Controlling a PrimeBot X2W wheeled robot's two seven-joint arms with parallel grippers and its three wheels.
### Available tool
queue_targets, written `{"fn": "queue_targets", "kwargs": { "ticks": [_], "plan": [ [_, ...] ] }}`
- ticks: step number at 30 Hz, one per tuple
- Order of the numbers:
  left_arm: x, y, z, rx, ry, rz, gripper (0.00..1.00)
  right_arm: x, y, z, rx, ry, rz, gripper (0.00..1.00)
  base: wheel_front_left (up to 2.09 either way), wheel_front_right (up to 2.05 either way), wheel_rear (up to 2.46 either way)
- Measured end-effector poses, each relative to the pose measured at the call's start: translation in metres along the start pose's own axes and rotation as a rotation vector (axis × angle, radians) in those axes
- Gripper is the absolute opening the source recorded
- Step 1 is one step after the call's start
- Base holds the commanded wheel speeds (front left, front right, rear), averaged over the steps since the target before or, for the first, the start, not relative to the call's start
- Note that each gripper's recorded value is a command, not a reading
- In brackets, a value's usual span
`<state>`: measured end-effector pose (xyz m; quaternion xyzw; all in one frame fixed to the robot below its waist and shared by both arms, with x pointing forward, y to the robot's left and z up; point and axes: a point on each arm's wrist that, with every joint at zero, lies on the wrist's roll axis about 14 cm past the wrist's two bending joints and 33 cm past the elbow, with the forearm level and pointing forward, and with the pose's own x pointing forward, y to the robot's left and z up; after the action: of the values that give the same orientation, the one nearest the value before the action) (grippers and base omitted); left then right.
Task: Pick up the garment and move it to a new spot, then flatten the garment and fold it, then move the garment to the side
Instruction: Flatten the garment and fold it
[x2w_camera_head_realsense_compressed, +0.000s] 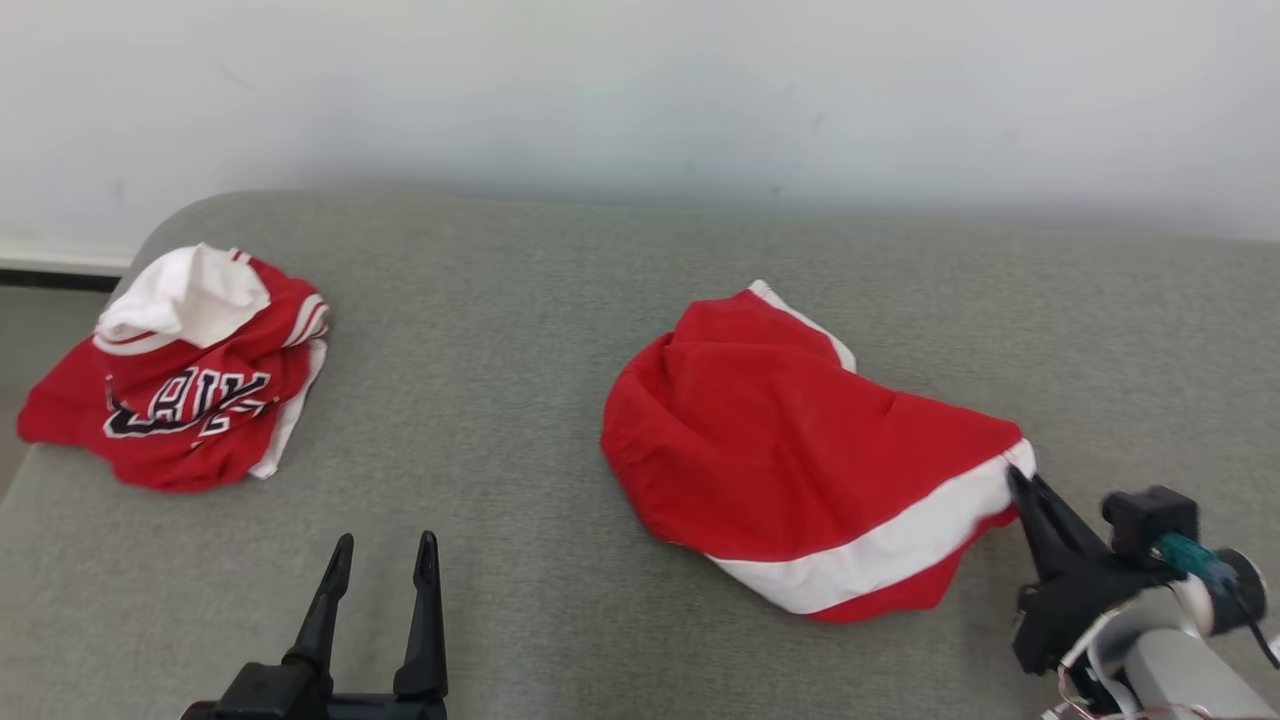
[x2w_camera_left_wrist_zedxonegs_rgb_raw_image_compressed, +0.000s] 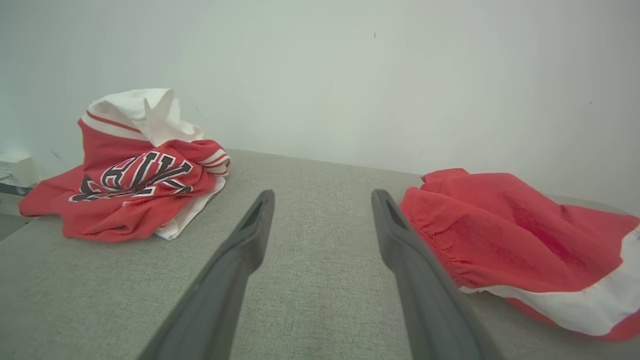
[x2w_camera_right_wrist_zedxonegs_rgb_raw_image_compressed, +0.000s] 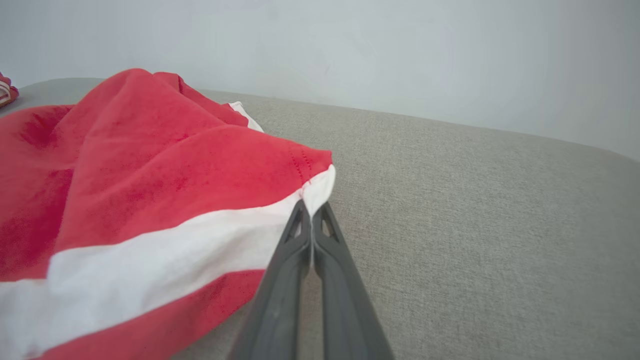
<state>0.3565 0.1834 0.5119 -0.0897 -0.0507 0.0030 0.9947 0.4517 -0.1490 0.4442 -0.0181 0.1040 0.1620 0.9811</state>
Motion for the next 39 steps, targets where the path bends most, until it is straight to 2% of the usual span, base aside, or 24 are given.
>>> {"fn": "queue_targets", "kwargs": {
  "ticks": [5,12,13,14,15,20,27,33,39],
  "plan": [
    [0.007,-0.015,-0.003,-0.011,0.004,-0.048,1.00,-0.037,-0.034,-0.006,0.013,-0.018,-0.089,0.00,0.00,0.00,0.00],
    [0.013,-0.025,-0.007,-0.023,0.016,-0.076,1.00,-0.090,-0.068,-0.045,0.076,0.073,-0.228,0.00,0.00,0.00,0.00],
    [0.013,-0.025,-0.009,-0.023,0.019,-0.076,1.00,-0.094,-0.069,-0.048,0.088,0.077,-0.241,0.20,0.00,0.00,0.00],
    [0.014,-0.025,-0.009,-0.023,0.022,-0.076,1.00,-0.096,-0.069,-0.047,0.101,0.069,-0.249,0.96,0.00,0.00,0.00],
    [0.014,-0.025,-0.010,-0.024,0.023,-0.077,1.00,-0.095,-0.066,-0.045,0.105,0.061,-0.246,1.00,0.00,0.00,0.00],
    [0.015,-0.026,-0.009,-0.023,0.020,-0.081,1.00,-0.095,-0.069,-0.014,0.052,-0.048,-0.260,1.00,0.00,0.00,0.00],
    [0.016,-0.026,-0.002,-0.010,-0.001,-0.090,1.00,-0.096,-0.048,0.027,0.039,-0.208,-0.241,1.00,0.00,0.00,0.00],
    [0.014,-0.026,-0.001,-0.002,-0.003,-0.097,1.00,-0.104,-0.036,0.033,0.094,-0.259,-0.252,1.00,0.00,0.00,0.00],
    [0.014,-0.034,-0.004,0.018,0.006,-0.133,1.00,-0.111,-0.029,0.030,0.100,-0.262,-0.254,1.00,0.00,0.00,0.00]
  ]
}}
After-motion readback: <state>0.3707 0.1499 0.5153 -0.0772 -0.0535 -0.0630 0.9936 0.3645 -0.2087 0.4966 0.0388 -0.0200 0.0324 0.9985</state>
